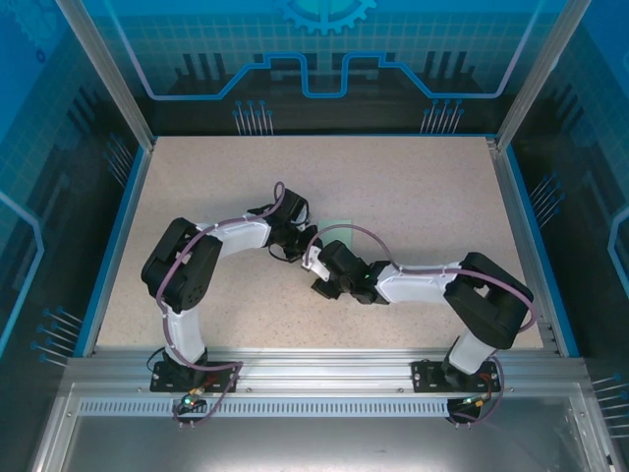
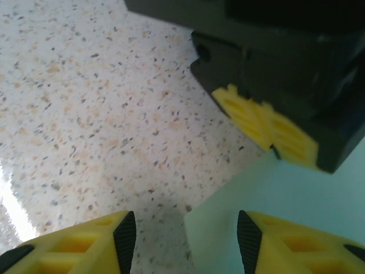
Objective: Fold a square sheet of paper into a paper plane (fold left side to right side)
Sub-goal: Third fold the triangle at the center of the table.
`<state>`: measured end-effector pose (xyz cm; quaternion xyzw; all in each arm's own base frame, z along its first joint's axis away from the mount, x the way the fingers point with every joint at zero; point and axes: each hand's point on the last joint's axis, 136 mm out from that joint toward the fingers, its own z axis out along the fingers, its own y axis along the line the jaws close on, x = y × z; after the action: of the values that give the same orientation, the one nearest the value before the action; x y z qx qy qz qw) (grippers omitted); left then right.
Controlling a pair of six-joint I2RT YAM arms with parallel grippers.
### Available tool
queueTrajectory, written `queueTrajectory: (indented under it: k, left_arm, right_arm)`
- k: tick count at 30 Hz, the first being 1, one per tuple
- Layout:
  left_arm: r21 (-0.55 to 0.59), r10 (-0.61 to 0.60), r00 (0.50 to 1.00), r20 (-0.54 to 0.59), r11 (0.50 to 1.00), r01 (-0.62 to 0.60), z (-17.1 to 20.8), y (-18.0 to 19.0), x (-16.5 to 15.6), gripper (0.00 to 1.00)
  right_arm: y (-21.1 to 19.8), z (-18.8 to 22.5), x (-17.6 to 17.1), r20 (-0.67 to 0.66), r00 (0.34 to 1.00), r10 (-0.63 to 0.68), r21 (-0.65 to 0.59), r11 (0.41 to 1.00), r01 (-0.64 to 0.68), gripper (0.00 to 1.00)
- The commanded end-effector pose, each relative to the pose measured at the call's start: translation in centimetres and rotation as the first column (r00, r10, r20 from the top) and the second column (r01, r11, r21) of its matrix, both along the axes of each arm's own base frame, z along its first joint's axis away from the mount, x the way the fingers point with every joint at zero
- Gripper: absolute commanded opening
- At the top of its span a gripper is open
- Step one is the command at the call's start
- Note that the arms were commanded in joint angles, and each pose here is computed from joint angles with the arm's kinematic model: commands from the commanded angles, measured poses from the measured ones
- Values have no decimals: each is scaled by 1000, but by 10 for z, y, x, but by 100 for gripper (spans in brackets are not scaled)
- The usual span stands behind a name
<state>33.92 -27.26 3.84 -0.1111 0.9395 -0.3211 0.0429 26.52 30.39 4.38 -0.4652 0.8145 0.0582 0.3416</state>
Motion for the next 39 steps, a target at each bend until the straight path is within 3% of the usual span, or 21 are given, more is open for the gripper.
queueTrajectory:
  k: [1, 4, 12, 19, 26, 29, 34, 39]
  left_arm:
    - [-17, -5, 1000, -3, 1000, 5, 14, -3, -4, 7]
    - [-17, -6, 1000, -2, 1000, 6, 15, -4, -4, 7]
    - [-8, -10, 1000, -3, 1000, 9, 13, -3, -3, 8]
    - [14, -5, 1000, 4, 1000, 5, 16, 4, -1, 20]
    - [44, 22, 999, 37, 999, -24, 34, 31, 4, 49]
    - [50, 39, 998, 52, 998, -42, 43, 43, 8, 57]
    - [33, 51, 996, 69, 998, -53, 50, 48, 19, 58]
    - [-57, -18, 997, 80, 998, 23, 57, 20, 39, 43]
  right_arm:
    - [12, 10, 11, 66, 998, -1, 10, 1000, 0, 50]
    - [13, 10, 13, 75, 997, -2, 8, 1000, 1, 45]
    - [10, 9, 11, 66, 998, 1, -5, 1000, -1, 19]
    - [4, 4, 6, 38, 999, -3, -12, 1000, 3, 0]
    - [-4, -1, 4, 4, 1000, -23, -1, 1000, 23, 0]
    - [-5, 0, 5, -1, 1000, -27, 5, 1000, 27, 0]
    - [-5, -2, 5, -9, 1000, -28, 6, 1000, 28, 0]
    - [-5, -1, 5, -12, 1000, -29, 7, 1000, 29, 0]
